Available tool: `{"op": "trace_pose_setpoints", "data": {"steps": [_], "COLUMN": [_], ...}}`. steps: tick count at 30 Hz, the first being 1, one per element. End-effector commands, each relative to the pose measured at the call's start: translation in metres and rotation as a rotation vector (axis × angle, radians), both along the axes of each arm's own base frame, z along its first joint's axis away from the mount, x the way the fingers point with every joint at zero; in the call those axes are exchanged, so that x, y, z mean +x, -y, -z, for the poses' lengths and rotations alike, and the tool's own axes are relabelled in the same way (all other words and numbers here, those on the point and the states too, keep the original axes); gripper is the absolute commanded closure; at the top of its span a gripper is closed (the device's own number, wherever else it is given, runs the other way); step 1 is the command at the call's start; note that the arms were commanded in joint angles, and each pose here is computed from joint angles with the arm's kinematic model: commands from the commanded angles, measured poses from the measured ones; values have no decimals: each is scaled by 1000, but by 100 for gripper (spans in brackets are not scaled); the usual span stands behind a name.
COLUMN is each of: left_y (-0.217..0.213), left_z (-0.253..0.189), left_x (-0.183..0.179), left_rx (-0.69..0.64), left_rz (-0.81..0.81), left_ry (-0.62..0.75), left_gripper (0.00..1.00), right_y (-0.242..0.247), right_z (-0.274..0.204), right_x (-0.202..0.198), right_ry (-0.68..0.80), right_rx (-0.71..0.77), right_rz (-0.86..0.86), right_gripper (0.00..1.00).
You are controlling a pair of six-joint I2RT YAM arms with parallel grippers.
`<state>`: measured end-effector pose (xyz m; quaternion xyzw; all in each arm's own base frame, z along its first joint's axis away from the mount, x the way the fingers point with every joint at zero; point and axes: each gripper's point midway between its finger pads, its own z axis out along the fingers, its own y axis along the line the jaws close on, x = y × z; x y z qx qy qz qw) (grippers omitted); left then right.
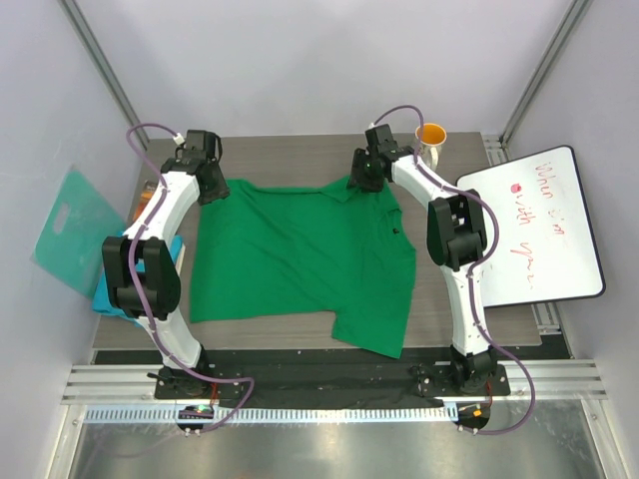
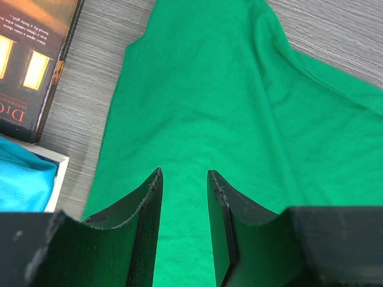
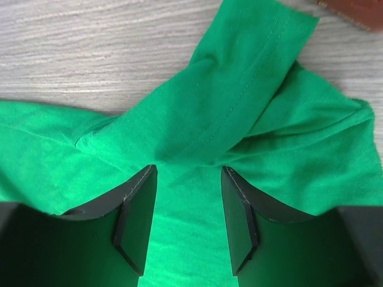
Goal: Fold and stack the t-shirts
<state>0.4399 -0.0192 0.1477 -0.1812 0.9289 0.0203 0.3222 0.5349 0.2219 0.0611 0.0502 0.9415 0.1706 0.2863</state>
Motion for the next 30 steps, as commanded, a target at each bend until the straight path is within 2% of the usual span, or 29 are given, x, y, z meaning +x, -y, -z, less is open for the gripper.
{"op": "trace_pose_setpoints", "data": {"steps": [1,11,25,28,30], "left_y": [-1,2,8,10,10], "left_z": [-11,-11,2,2,4], "left_x": [7,14,12,13,15], "left_rx": [4,-5,-32,-40,-41], "left_rz": [19,33,51,55,56], "left_ry": [37,36,4,7,3], "left_gripper": [64,64,64,64,64], "right_y": [0,-1,-5,-7,-8], "right_z": [-12,-2,-27,-29,-28], "right_x": [18,29,44,44,44], "right_ry": [73,75,150,151,149], "right_rx": [6,3,32,39,41], "right_rz": [29,51,61,53,51], "right_gripper": [48,48,61,69,80]}}
